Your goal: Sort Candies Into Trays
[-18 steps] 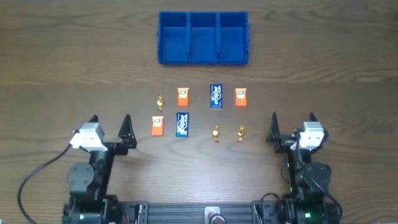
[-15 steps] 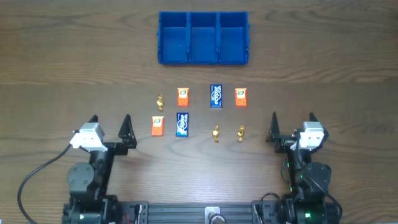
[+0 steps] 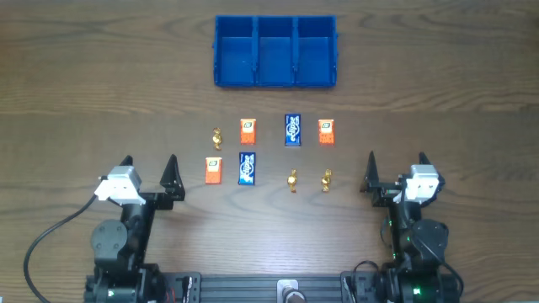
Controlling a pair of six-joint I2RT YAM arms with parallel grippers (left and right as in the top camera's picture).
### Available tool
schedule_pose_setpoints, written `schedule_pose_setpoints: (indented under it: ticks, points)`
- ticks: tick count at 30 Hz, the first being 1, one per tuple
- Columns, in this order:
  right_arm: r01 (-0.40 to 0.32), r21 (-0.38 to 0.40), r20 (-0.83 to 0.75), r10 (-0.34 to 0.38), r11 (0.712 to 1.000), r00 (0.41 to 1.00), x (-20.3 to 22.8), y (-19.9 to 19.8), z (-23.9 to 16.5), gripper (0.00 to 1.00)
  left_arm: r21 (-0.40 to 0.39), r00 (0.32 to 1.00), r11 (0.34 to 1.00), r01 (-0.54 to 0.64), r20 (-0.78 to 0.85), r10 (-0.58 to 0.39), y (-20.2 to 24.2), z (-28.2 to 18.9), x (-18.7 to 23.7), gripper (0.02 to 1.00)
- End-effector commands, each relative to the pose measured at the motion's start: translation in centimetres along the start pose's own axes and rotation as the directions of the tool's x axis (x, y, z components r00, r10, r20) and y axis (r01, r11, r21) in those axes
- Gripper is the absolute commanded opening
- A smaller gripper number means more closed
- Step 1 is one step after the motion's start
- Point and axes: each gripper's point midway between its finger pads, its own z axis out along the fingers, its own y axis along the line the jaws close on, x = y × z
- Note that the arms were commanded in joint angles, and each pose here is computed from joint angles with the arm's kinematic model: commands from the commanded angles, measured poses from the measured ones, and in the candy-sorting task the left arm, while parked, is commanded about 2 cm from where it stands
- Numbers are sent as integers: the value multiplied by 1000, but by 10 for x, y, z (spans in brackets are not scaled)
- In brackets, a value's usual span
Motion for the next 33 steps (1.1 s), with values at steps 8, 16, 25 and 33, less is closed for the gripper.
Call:
schedule_pose_setpoints:
  ticks: [8,16,25,33]
  points:
    - [11,7,0,-11,1000,1000,1,-2,0,998,2,999,1000,2,-50,-1,2,1,17,998]
    - [11,7,0,-11,1000,1000,1,-2,0,998,-2,999,1000,1,-48,-1,3,1,16,1000]
    - [11,7,1,-11,1000,1000,1,-2,0,998,67,993,995,-72,-83,78,-19,-12,-16,1000]
    - [11,7,0,-11,1000,1000,1,-2,0,998,80,827,997,-20,-559,62,-55,-3,-69,1000]
